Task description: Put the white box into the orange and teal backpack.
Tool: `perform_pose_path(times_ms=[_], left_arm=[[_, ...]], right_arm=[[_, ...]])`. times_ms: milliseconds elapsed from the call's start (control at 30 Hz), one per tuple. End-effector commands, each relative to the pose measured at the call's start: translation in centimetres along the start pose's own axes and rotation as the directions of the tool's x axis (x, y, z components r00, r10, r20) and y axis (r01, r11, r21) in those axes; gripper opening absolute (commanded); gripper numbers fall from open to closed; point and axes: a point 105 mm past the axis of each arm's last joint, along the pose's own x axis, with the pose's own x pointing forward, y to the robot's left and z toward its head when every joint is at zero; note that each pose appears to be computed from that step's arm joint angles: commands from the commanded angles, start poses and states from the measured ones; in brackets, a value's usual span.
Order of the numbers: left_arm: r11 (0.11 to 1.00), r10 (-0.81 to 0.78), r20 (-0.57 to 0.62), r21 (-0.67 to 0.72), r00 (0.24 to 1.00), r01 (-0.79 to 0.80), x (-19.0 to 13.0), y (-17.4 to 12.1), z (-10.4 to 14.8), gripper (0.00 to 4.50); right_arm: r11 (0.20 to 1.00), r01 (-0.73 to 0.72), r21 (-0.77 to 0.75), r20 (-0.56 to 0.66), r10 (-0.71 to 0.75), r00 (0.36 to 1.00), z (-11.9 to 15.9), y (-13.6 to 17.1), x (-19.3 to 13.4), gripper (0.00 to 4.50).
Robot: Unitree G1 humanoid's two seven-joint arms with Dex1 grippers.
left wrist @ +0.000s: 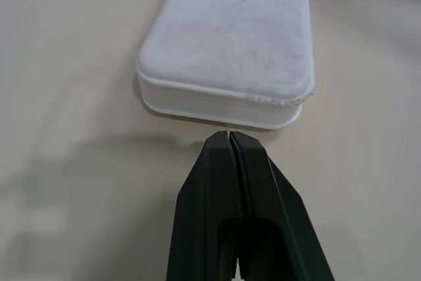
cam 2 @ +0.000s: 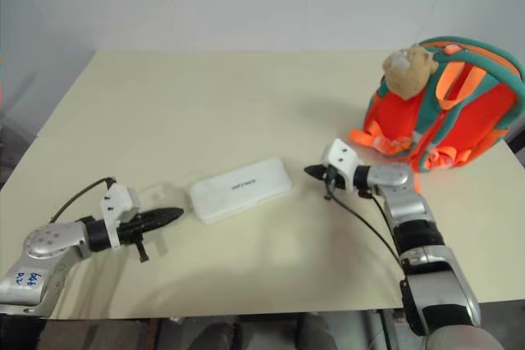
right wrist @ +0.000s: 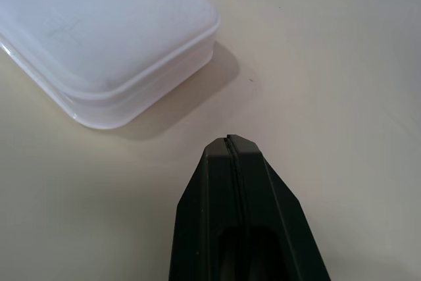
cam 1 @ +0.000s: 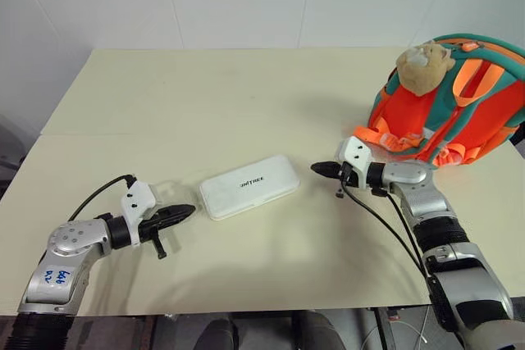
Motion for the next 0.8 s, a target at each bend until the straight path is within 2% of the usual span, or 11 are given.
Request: perform_pose_path(times_ms=[33,800], left_arm=[[1.000,0.000,0.015,0.022,1.000,0.000,0.5,-0.3,0.6,0.05],[0.999,-0.032,0.022,0.001,0.999,0.032,2.8,-1.0,0.0,0.05]], right_arm=[[1.000,-0.009,-0.020,0.045,0.010,0.999,1.2,0.1,0.5,0.13],[0.988,-0.148,0.050,0.084,0.143,0.986,2.3,4.5,0.7,0.13]])
